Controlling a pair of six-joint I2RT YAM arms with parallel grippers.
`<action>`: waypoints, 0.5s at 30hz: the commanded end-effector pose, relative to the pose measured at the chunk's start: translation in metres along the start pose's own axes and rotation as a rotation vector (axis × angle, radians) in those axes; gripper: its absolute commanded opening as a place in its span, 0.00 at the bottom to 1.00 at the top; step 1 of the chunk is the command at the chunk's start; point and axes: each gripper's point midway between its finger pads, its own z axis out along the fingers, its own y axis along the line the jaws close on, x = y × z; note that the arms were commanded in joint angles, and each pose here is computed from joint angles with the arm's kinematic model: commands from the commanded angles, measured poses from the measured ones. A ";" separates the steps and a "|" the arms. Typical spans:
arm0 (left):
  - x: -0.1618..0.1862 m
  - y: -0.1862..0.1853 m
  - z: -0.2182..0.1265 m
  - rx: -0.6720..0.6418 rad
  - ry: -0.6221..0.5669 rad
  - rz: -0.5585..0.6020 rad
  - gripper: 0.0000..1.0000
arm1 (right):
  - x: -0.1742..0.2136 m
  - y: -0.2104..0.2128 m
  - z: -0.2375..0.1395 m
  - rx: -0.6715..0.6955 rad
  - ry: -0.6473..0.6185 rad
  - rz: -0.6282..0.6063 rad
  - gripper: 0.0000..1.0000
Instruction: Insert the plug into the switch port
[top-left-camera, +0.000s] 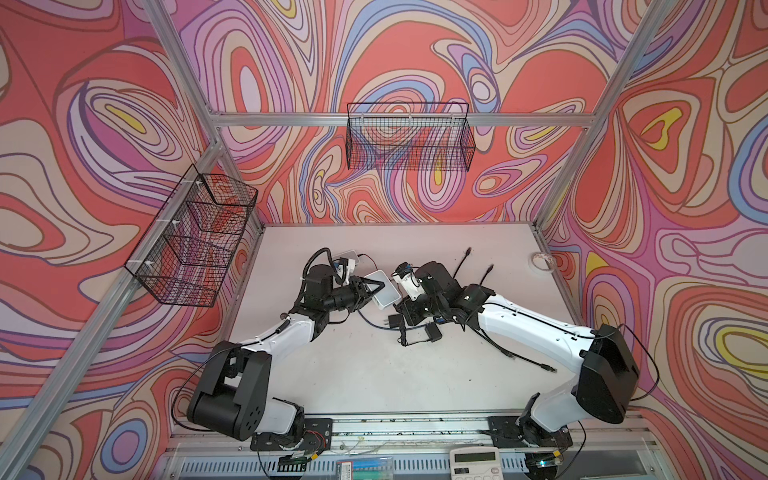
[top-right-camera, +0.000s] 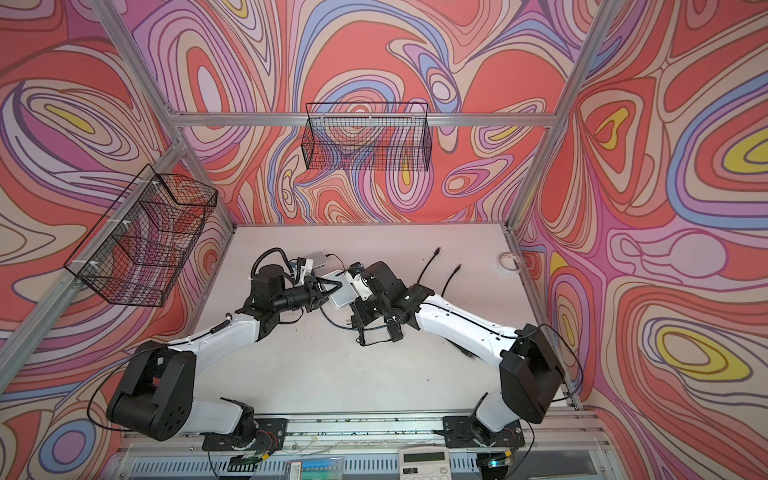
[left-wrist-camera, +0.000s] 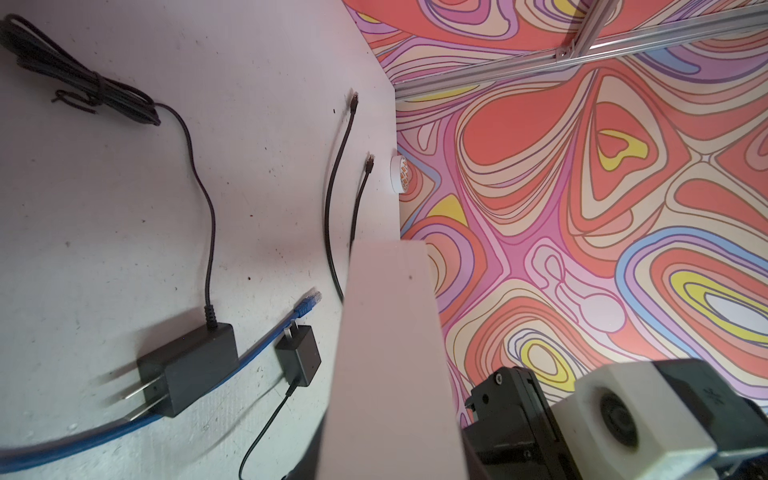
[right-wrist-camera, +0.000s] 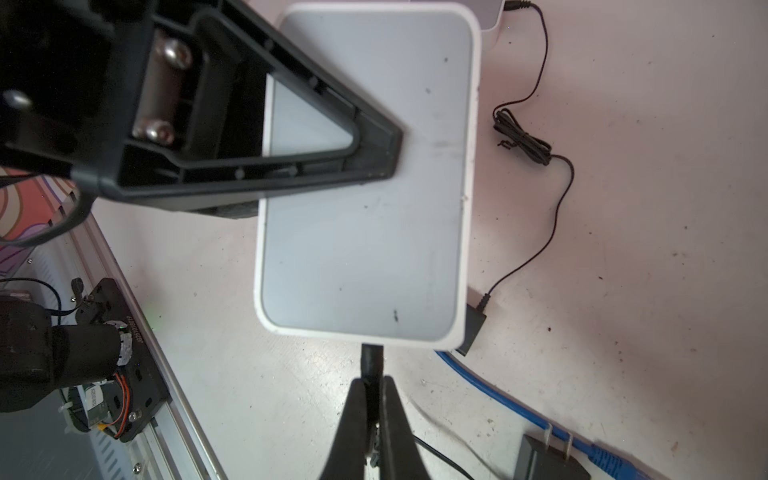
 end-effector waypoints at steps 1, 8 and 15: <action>0.017 -0.018 0.000 0.047 0.078 0.026 0.00 | -0.033 0.007 -0.004 -0.009 -0.097 -0.038 0.00; 0.025 -0.016 -0.004 0.031 0.102 0.020 0.00 | -0.040 0.004 -0.004 0.021 -0.114 -0.049 0.00; 0.047 -0.016 0.002 -0.001 0.173 0.030 0.00 | -0.062 0.007 -0.012 0.015 -0.219 -0.043 0.00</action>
